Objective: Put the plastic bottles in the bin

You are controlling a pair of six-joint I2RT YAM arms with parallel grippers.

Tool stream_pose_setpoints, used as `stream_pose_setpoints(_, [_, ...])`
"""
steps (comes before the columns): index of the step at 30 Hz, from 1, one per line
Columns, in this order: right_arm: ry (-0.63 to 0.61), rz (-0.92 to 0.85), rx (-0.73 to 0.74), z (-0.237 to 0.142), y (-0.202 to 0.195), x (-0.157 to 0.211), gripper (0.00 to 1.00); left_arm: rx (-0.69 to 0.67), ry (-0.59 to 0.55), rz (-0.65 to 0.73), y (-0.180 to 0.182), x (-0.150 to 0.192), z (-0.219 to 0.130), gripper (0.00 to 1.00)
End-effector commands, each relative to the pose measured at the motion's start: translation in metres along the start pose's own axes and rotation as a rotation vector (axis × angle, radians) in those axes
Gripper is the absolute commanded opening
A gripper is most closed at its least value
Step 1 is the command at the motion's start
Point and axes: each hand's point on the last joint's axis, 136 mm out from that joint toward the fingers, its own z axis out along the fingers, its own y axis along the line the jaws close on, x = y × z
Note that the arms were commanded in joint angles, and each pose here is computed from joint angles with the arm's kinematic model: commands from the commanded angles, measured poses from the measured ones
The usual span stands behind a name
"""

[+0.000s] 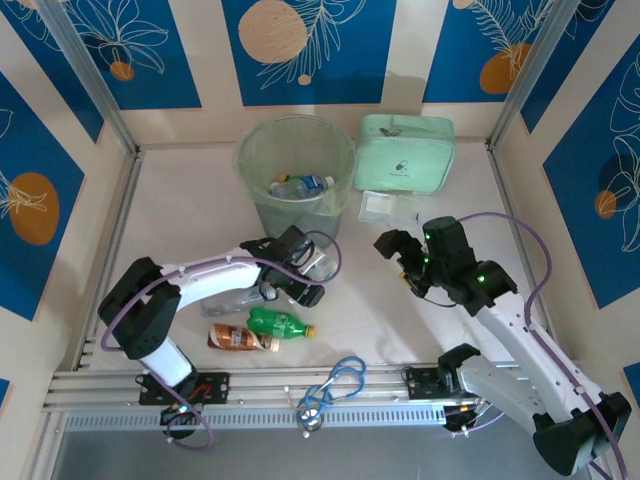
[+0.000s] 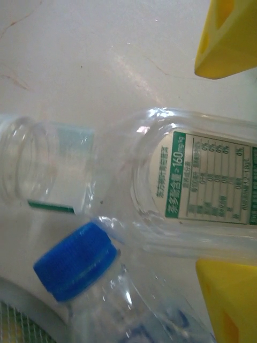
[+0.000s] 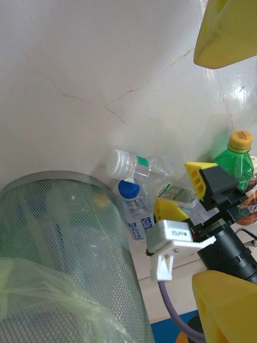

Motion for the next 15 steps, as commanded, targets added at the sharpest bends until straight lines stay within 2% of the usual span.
stream_pose_setpoints(1, [0.003,0.016,-0.01,-0.002,-0.004,0.001,0.97,-0.017,0.01,0.042,-0.005,-0.007,0.003,0.82])
stream_pose_setpoints(7, [0.001,0.032,-0.014,-0.003,-0.008,0.0,0.97,-0.023,0.059,0.063,-0.006,-0.006,0.014,0.71])
stream_pose_setpoints(15, [-0.007,0.04,-0.02,-0.007,-0.008,-0.003,0.97,-0.028,0.032,0.075,-0.012,-0.011,0.006,0.57])
